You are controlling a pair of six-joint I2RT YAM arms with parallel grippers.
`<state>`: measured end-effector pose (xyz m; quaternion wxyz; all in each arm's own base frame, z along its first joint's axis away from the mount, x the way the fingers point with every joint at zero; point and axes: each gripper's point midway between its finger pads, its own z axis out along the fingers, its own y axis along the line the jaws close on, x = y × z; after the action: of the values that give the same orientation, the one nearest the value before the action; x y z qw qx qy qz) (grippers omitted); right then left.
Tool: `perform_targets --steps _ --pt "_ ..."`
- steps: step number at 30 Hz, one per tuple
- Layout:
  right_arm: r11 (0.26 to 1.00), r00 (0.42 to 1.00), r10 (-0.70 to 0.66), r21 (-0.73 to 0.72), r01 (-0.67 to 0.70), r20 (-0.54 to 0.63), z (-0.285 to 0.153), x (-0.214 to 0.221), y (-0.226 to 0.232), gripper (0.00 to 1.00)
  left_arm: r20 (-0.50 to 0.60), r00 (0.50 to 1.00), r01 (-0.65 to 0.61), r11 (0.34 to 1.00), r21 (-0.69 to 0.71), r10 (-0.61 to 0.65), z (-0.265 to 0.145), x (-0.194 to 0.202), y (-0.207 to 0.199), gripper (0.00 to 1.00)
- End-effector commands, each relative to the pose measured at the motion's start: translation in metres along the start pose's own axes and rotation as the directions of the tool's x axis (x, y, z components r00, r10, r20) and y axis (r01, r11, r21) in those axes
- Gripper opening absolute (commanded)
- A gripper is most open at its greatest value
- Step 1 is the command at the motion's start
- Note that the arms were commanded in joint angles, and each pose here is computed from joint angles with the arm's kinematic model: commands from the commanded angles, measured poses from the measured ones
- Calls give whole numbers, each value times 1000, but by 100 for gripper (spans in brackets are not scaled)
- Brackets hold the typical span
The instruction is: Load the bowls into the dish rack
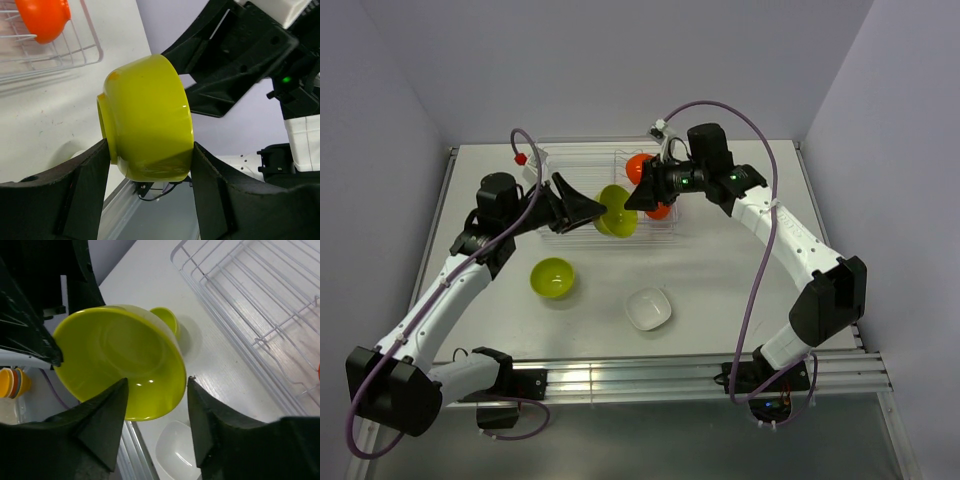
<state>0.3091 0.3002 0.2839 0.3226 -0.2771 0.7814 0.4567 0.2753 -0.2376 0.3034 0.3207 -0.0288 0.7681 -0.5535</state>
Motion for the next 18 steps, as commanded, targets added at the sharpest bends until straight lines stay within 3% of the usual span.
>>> perform_targets --steps 1,2,8,18 --pt "997 997 -60 -39 62 49 -5 -23 17 60 46 998 -36 999 7 36 -6 -8 -4 0" --pt "997 997 -60 -36 61 49 -5 -23 16 66 52 998 -37 999 3 37 -6 -10 -3 0" --pt "997 995 -68 -16 69 77 -13 -34 17 82 93 991 -89 994 -56 94 -8 -24 4 0" --pt "998 986 -59 38 54 156 -41 -61 3 84 154 954 -224 954 -198 256 -9 -67 19 0"
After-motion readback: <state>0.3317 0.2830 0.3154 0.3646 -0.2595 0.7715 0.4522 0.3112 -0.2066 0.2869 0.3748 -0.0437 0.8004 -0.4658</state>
